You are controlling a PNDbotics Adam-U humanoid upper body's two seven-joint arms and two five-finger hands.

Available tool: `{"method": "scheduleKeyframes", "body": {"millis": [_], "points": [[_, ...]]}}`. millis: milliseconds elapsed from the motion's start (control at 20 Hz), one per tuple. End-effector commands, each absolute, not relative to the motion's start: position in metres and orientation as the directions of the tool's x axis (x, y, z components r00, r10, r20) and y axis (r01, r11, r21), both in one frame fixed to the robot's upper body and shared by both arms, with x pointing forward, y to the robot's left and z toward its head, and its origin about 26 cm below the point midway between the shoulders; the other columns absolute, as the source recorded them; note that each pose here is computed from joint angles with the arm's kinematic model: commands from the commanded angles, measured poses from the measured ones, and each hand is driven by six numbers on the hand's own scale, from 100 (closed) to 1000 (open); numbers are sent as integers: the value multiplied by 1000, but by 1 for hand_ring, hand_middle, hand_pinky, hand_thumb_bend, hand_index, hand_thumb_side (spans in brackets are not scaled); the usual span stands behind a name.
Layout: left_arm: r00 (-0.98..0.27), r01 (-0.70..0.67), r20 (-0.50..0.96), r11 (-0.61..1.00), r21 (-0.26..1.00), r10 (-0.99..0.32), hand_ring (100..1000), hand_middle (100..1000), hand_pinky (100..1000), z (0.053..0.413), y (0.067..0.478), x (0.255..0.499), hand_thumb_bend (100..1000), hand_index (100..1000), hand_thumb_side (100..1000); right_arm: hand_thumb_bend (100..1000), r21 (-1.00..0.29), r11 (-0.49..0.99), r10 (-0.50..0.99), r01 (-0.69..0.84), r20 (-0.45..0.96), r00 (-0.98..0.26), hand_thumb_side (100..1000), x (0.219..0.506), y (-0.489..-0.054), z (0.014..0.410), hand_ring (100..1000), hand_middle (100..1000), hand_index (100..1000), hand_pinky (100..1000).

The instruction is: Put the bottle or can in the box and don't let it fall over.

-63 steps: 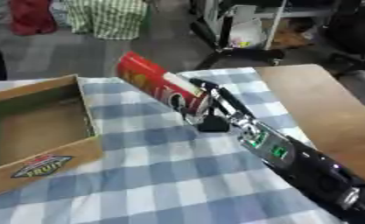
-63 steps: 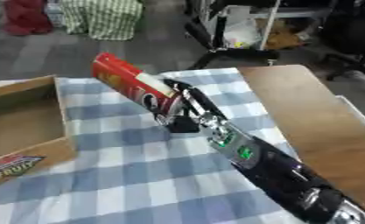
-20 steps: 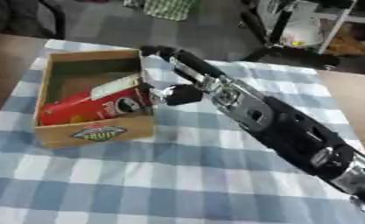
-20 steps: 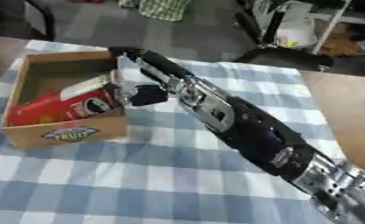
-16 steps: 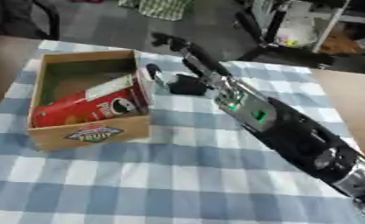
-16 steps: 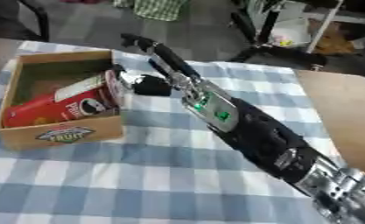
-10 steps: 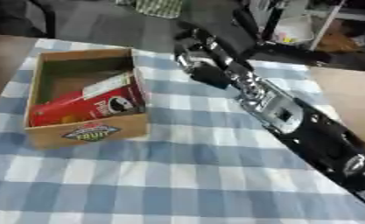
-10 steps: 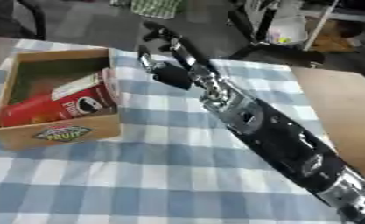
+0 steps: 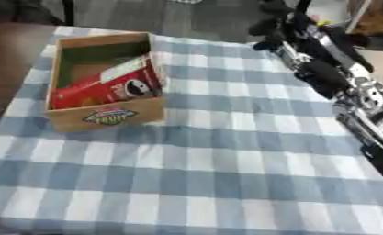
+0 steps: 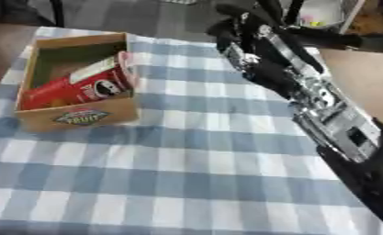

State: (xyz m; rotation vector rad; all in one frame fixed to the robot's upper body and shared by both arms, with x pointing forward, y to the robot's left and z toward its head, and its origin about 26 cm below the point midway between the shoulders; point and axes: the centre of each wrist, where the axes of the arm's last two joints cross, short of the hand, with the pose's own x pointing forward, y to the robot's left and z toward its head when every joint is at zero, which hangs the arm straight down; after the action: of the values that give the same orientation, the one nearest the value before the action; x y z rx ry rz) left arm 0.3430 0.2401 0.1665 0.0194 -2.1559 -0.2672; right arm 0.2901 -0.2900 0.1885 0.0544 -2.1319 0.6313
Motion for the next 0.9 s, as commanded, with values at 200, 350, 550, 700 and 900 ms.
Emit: {"method": "scheduleKeyframes", "body": {"millis": [200,350,550,700,900], "points": [[-528,20,829,973,228,-183,709,683,905,157,258,340,311,900,913,100,-393,842,57,-369,745,-665,562,279,-271,158,890,731,950,828],[-498,9,844,972,235,-199,708,683,905,148,263,338,312,899,914,100,-382,839,35,-387,749,-661,560,274,-262,143,891,732,951,829],[-474,9,855,969,245,-212,708,682,905,140,265,337,312,899,917,100,-373,843,38,-387,759,-650,563,270,-254,131,889,732,951,830],[-462,8,860,968,250,-218,707,681,905,136,267,336,309,899,919,100,-365,850,47,-380,771,-636,571,269,-250,128,889,727,950,831],[-451,-3,863,968,252,-226,707,681,905,133,269,336,309,899,920,100,-347,855,41,-387,787,-615,581,269,-241,126,889,724,949,832]]}}
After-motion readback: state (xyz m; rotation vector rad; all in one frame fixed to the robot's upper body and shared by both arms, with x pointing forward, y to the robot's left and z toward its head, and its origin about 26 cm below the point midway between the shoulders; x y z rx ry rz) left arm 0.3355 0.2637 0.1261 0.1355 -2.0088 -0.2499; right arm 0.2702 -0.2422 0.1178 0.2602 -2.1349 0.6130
